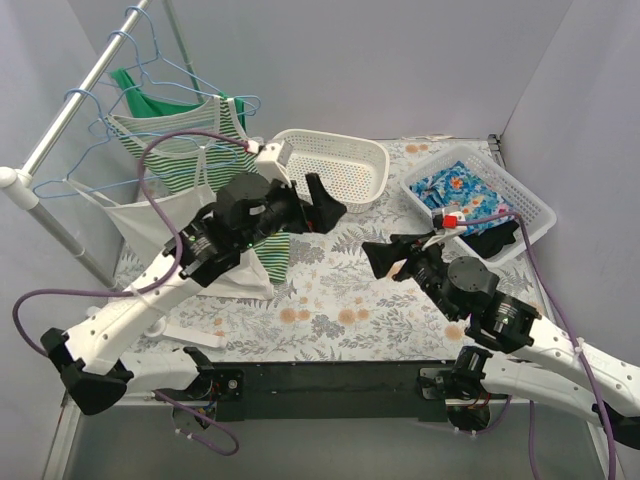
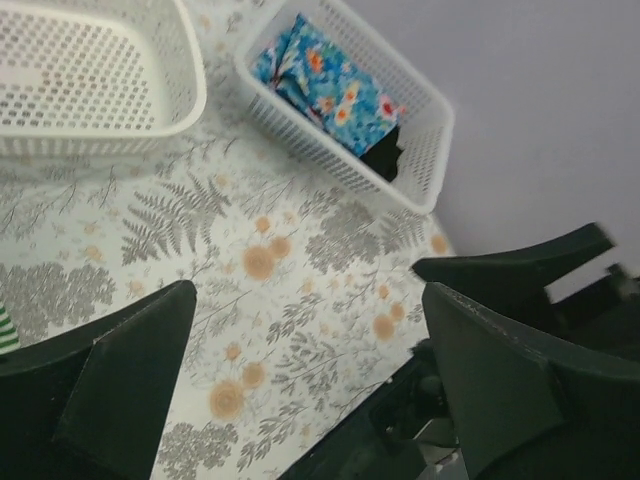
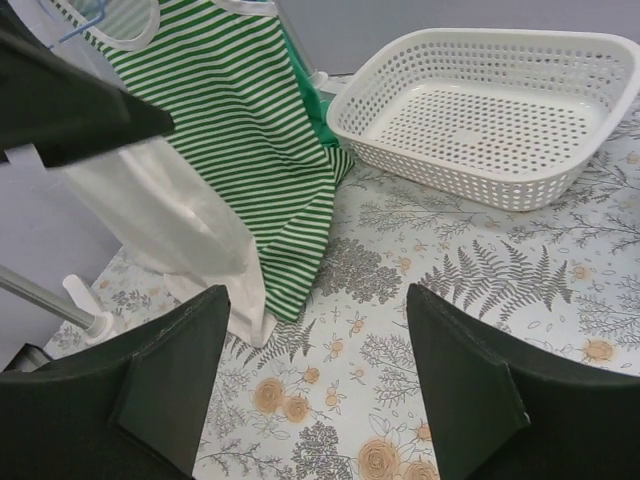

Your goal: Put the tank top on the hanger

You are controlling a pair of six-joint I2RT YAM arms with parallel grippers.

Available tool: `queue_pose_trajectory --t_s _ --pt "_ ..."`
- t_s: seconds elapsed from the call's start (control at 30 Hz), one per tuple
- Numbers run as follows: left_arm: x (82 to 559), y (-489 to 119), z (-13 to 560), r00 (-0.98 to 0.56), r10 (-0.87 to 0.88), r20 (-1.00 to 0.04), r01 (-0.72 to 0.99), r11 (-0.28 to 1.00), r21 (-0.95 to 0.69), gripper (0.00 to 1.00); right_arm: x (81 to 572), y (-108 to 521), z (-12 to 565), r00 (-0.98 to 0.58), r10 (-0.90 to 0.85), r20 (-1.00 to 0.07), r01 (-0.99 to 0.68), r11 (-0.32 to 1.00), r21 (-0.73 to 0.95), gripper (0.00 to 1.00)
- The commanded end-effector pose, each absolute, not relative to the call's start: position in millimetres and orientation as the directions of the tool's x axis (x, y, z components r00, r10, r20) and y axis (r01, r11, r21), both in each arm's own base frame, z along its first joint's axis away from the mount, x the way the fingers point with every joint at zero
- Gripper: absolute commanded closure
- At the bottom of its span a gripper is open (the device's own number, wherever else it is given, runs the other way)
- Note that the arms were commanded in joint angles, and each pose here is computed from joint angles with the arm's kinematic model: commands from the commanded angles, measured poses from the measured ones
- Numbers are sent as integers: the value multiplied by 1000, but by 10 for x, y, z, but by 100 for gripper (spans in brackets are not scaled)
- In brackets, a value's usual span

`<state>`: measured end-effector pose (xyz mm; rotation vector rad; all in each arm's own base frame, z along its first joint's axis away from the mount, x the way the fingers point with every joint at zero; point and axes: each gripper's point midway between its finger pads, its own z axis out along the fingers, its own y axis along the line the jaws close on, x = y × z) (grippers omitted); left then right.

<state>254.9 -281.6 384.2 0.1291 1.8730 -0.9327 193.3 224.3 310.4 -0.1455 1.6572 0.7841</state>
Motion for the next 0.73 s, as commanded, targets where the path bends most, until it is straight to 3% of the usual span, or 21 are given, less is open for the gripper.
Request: queue_pose_trajectory --t_s 0.0,0.23,0.7 --pt "2642 -2721 3260 -499 -273 -823 368 793 -486 2 2010 1994 3055 -218 352 -910 -412 813 413 20" --pt "2445 -2771 2335 -645 -147 -750 342 822 -455 2 2012 1900 2912 -221 350 -910 -377 830 411 19" --pt "2348 -2694 2337 -634 -149 -759 366 807 -463 2 2046 1956 2716 -255 310 -916 -354 851 387 18"
